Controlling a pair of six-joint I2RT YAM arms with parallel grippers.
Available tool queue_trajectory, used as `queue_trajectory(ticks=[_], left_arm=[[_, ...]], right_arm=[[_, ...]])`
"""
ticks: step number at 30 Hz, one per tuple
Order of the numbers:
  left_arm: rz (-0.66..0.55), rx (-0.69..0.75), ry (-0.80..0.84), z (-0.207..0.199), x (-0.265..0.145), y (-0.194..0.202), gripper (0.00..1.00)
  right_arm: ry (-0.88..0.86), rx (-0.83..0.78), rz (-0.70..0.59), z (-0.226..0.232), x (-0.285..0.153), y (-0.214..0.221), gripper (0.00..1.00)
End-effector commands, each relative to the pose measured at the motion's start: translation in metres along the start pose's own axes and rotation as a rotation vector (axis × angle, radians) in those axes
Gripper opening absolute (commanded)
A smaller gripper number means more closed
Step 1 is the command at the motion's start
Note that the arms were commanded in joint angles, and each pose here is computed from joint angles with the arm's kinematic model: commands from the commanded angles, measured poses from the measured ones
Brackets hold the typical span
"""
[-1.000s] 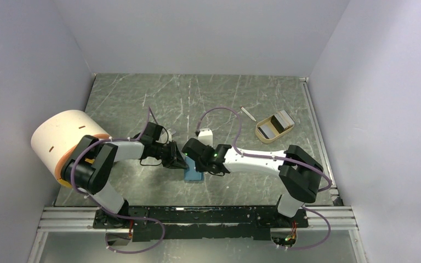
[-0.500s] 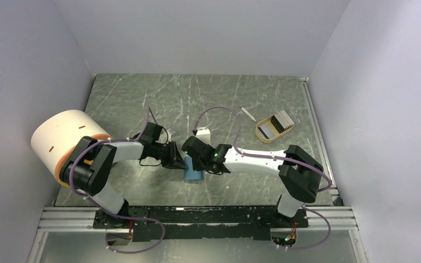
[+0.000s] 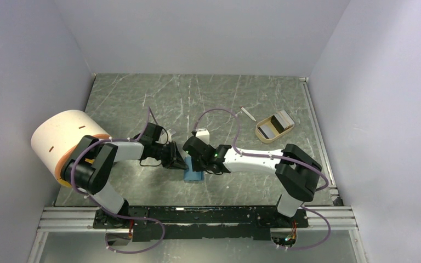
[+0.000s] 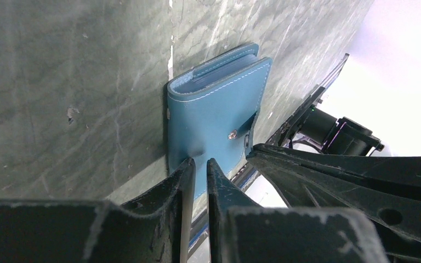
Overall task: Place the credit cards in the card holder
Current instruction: Close the card holder at the center of the board.
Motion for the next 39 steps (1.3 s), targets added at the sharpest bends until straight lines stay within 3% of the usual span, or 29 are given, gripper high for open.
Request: queue_trajectory(ticks=[1, 24, 28, 32, 39], left_arm=[[0.007, -0.012, 0.003, 0.005, 0.003, 0.004, 0.2], [0.007, -0.018, -0.001, 0.005, 0.002, 0.006, 0.19], [0.008, -0.014, 0.002, 0.003, 0.002, 0.005, 0.19], [-0.01, -0.008, 0.001, -0.002, -0.001, 0.001, 0.19], [-0.043, 0.015, 0.031, -0.018, -0.007, -0.012, 0.18]], right_arm=[[-0.01, -0.001, 0.01, 0.0, 0.009, 0.003, 0.0], [-0.015, -0.011, 0.027, -0.01, 0.021, 0.008, 0.0], [-0.087, -0.024, 0.022, 0.009, 0.005, -0.005, 0.21], [-0.134, -0.008, -0.014, 0.017, -0.016, -0.019, 0.34], [-0.112, 0.008, -0.031, -0.006, -0.023, -0.019, 0.26]])
Point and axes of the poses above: each gripper's point midway between its finger pads, its own x axis out along the fingers, its own z axis along the line the jaws close on, y = z × x, the point moved 1 cm from there along -x, back along the fingers, and after that the axes turned 8 degrees about x, right-handed, at the moved point
